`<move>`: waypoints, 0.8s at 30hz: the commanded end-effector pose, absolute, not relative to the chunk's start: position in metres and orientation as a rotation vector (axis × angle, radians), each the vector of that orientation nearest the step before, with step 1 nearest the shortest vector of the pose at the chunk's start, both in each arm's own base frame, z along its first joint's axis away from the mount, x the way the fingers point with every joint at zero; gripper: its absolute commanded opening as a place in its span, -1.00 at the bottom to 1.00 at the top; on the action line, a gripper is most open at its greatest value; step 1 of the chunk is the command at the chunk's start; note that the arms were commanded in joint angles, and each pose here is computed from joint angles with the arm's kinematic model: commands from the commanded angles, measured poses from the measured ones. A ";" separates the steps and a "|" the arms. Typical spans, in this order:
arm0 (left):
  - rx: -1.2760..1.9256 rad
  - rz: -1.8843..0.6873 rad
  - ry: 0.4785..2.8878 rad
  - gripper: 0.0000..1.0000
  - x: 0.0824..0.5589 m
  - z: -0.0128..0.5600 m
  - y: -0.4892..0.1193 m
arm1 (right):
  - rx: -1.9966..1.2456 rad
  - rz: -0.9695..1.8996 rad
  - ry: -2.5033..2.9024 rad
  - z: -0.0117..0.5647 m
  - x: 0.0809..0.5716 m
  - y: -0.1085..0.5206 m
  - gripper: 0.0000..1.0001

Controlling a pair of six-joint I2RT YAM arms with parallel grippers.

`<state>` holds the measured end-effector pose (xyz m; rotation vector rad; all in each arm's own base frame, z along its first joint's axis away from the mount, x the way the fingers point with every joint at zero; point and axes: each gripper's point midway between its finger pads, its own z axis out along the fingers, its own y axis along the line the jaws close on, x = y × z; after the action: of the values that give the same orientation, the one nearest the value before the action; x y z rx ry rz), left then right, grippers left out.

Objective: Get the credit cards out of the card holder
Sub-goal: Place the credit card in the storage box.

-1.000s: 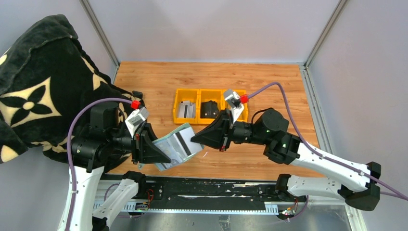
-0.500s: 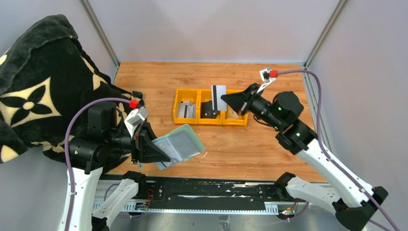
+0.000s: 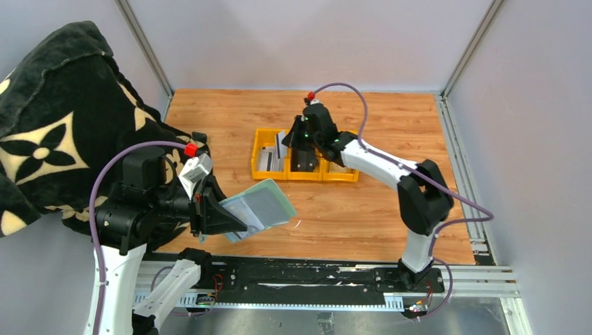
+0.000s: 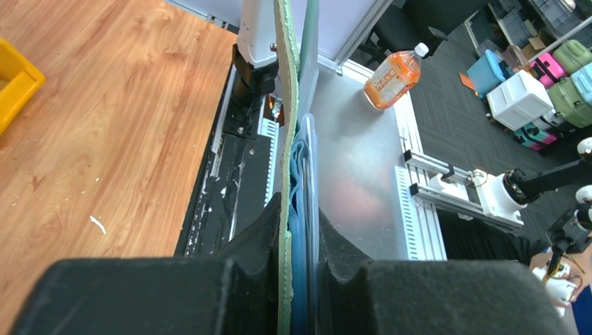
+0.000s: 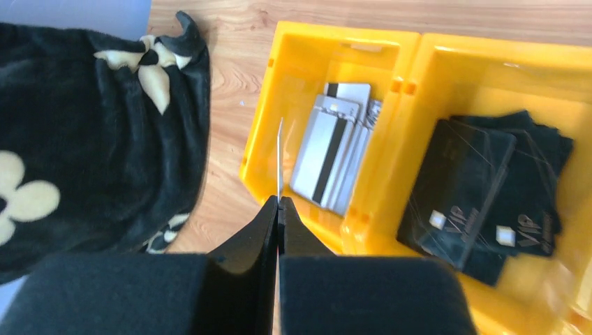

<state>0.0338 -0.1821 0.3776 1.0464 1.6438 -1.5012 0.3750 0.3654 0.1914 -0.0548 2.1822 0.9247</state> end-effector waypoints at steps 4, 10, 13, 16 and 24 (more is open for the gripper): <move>1.076 -1.483 1.607 -0.71 0.035 0.383 -0.183 | 0.033 0.819 2.165 0.168 0.407 0.418 -1.00; 1.082 -1.480 1.600 -0.72 0.034 0.382 -0.183 | 0.082 0.774 2.225 0.136 0.417 0.444 -1.00; 1.087 -1.481 1.592 -0.71 0.033 0.383 -0.182 | 0.084 0.749 2.250 0.118 0.418 0.452 -1.00; 1.085 -1.476 1.594 -0.71 0.032 0.383 -0.182 | 0.086 0.736 2.264 0.106 0.417 0.457 -1.00; 1.087 -1.477 1.589 -0.72 0.029 0.382 -0.182 | 0.083 0.721 2.257 0.108 0.414 0.452 -0.46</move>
<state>0.0352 -0.1821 0.3770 1.0588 1.6307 -1.4857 0.4172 0.4521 0.0964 0.0840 2.2800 0.7421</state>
